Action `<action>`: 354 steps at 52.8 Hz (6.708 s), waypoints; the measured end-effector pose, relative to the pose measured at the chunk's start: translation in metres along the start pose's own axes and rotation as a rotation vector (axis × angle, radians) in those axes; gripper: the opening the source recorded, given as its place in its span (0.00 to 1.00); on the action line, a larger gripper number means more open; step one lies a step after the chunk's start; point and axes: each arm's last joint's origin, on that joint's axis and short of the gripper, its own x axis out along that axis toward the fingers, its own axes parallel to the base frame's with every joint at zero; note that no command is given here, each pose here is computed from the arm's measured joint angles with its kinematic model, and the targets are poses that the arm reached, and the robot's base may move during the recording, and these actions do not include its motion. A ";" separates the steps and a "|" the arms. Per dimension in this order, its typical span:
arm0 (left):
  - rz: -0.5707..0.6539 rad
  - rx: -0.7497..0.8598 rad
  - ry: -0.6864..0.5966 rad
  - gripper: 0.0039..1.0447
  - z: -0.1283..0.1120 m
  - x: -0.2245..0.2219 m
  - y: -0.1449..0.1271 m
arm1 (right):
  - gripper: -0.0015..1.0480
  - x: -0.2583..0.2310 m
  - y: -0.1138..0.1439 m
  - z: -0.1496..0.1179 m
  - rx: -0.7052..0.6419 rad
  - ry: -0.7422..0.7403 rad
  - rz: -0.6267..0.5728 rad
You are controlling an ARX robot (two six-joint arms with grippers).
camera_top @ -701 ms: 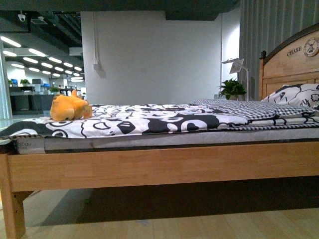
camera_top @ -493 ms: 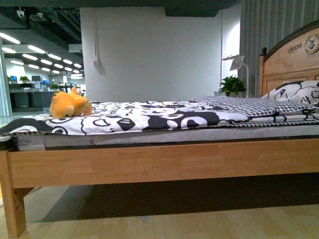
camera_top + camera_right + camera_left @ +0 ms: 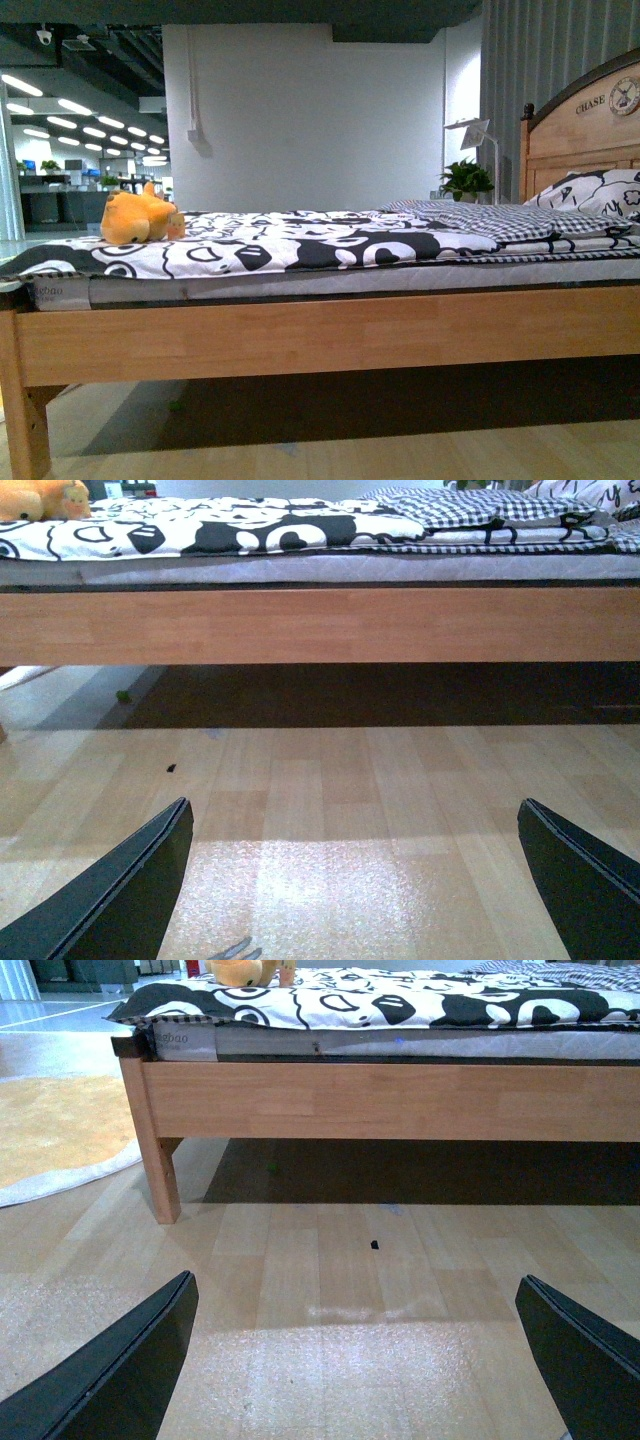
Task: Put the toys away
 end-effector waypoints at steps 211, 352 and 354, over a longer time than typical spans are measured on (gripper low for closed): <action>0.000 0.000 -0.001 0.94 0.000 0.000 0.000 | 0.94 0.000 0.000 0.000 0.000 0.001 0.000; -0.001 0.001 -0.003 0.94 0.000 0.000 0.000 | 0.94 0.145 0.022 0.072 0.191 -0.030 -0.205; -0.001 0.000 -0.003 0.94 0.000 0.000 0.000 | 0.94 0.152 0.025 0.073 0.191 -0.036 -0.206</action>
